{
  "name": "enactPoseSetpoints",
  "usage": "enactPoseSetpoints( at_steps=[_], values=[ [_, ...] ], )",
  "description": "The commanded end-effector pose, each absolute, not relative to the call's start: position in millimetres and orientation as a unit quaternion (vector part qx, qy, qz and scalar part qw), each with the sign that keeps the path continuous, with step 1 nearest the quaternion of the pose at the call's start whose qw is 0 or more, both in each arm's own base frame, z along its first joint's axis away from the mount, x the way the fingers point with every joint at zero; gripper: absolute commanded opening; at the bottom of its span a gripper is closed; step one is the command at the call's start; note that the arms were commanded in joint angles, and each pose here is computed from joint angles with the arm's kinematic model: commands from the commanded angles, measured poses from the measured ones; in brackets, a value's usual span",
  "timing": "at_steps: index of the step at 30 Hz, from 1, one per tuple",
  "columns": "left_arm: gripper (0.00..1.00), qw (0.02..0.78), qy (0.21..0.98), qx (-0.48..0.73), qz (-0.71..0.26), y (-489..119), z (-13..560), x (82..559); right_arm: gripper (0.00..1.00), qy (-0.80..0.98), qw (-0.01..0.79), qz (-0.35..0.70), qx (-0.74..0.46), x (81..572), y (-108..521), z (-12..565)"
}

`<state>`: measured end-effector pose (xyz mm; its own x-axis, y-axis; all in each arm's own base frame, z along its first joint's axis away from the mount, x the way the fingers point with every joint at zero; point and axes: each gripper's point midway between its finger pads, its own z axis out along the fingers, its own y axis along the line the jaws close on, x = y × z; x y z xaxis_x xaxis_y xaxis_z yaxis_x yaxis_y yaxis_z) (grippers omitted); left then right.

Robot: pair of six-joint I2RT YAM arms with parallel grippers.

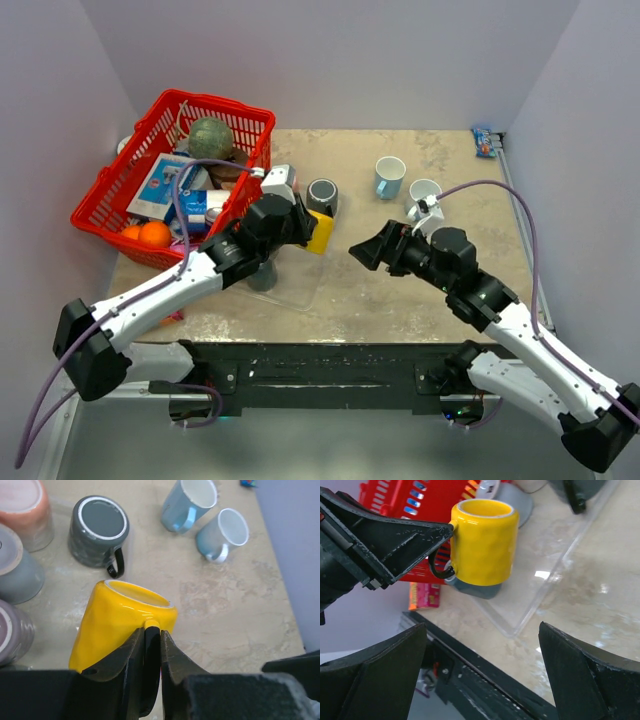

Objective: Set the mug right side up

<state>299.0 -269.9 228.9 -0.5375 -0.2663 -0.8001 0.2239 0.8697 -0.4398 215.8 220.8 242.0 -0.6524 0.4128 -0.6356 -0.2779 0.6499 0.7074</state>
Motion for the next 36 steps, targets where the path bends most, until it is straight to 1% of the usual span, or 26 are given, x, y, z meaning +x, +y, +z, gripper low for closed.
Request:
enactPoseSetpoints(
  at_steps=[1,4,5,11,13,16,17,22,24,30,31,33,34,36],
  values=[
    [0.00,0.519,0.793,-0.010,-0.319,-282,285,302,0.96,0.758,0.399,0.514,0.043,210,247,267],
    [0.00,0.510,0.800,-0.008,-0.316,-284,278,303,0.96,0.762,0.398,0.508,0.052,215,247,261],
    [0.00,0.507,0.802,-0.008,-0.315,-285,275,302,0.96,0.755,0.402,0.516,0.048,215,249,266],
    [0.00,0.498,0.809,-0.034,-0.311,-289,268,311,0.95,0.743,0.385,0.545,0.052,214,259,253],
    [0.00,0.491,0.814,-0.051,-0.305,-289,262,315,0.94,0.747,0.394,0.535,0.039,215,261,247],
    [0.00,0.483,0.826,-0.070,-0.281,-286,247,321,0.93,0.763,0.417,0.493,0.026,223,260,237],
    [0.00,0.482,0.829,-0.072,-0.274,-285,240,322,0.93,0.774,0.413,0.478,0.025,223,259,229],
    [0.00,0.513,0.827,-0.074,-0.216,-273,212,340,0.92,0.786,0.422,0.452,0.011,226,256,225],
    [0.00,0.531,0.819,-0.075,-0.203,-272,209,349,0.92,0.789,0.424,0.444,0.012,225,252,222],
    [0.00,0.553,0.806,-0.078,-0.196,-280,206,368,0.92,0.796,0.427,0.428,0.020,224,243,213],
    [0.00,0.546,0.813,-0.080,-0.188,-280,198,368,0.92,0.800,0.423,0.424,0.020,224,244,208],
    [0.00,0.537,0.815,-0.108,-0.188,-279,200,371,0.91,0.804,0.420,0.421,0.022,225,244,201],
    [0.00,0.519,0.830,-0.111,-0.171,-275,188,367,0.91,0.803,0.419,0.422,0.020,225,246,199],
    [0.00,0.509,0.830,-0.136,-0.184,-277,194,367,0.87,0.795,0.430,0.428,0.010,226,252,197]
  ],
)
